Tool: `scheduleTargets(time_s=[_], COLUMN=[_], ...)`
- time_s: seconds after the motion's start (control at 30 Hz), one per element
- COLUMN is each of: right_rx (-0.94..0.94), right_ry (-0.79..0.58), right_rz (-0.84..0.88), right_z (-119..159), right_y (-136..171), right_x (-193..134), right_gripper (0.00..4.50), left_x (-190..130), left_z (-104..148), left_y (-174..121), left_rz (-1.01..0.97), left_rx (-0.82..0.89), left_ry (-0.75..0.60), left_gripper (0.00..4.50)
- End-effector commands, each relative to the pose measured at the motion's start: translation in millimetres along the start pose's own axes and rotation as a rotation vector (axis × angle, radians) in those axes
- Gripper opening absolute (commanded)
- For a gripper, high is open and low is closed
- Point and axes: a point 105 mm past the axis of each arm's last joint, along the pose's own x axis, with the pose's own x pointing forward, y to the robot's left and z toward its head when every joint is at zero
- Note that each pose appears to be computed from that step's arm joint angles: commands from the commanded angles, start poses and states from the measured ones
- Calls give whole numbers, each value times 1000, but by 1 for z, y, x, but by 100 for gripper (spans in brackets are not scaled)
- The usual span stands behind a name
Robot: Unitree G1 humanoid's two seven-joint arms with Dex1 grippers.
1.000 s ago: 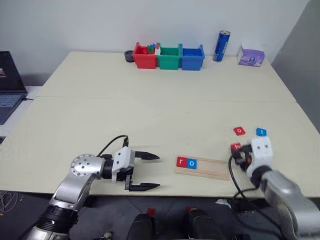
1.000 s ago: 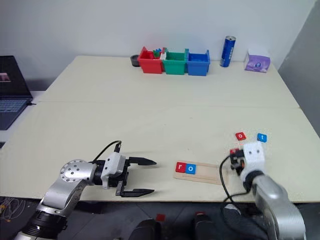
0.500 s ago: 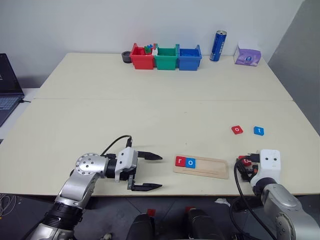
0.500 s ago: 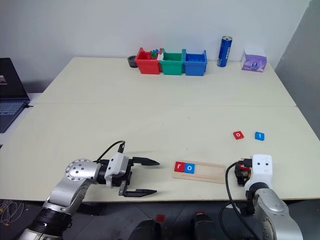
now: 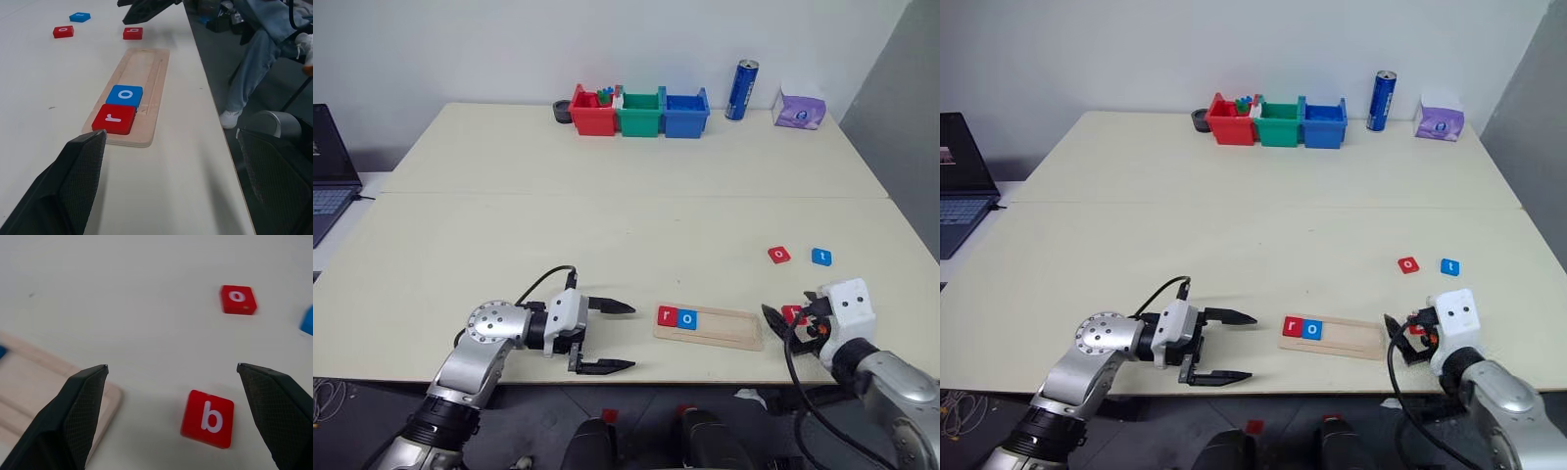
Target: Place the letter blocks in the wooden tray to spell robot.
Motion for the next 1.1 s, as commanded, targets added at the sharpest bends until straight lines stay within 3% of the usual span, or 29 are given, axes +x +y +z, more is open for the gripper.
scheduleTargets(time_s=[0.03, 0.53, 0.8, 0.9, 1.1], right_rx=[-127, -351, -380, -375, -377], right_ry=[27, 225, 301, 295, 287], right_rz=[127, 419, 523, 532, 543], right_z=[3, -18, -26, -24, -22], right_y=[-8, -48, -52, -52, -50], right_x=[-7, 12, 23, 26, 25], right_gripper=[448, 448, 432, 365, 159], left_x=[4, 7, 5, 5, 5], left_z=[11, 11, 11, 11, 9], left_y=[1, 1, 1, 0, -1], left_rz=[-15, -14, -11, -10, -5], left_rx=[52, 65, 71, 71, 62], left_ry=[-13, -10, -3, -2, -2], left_gripper=[450, 450, 450, 450, 450])
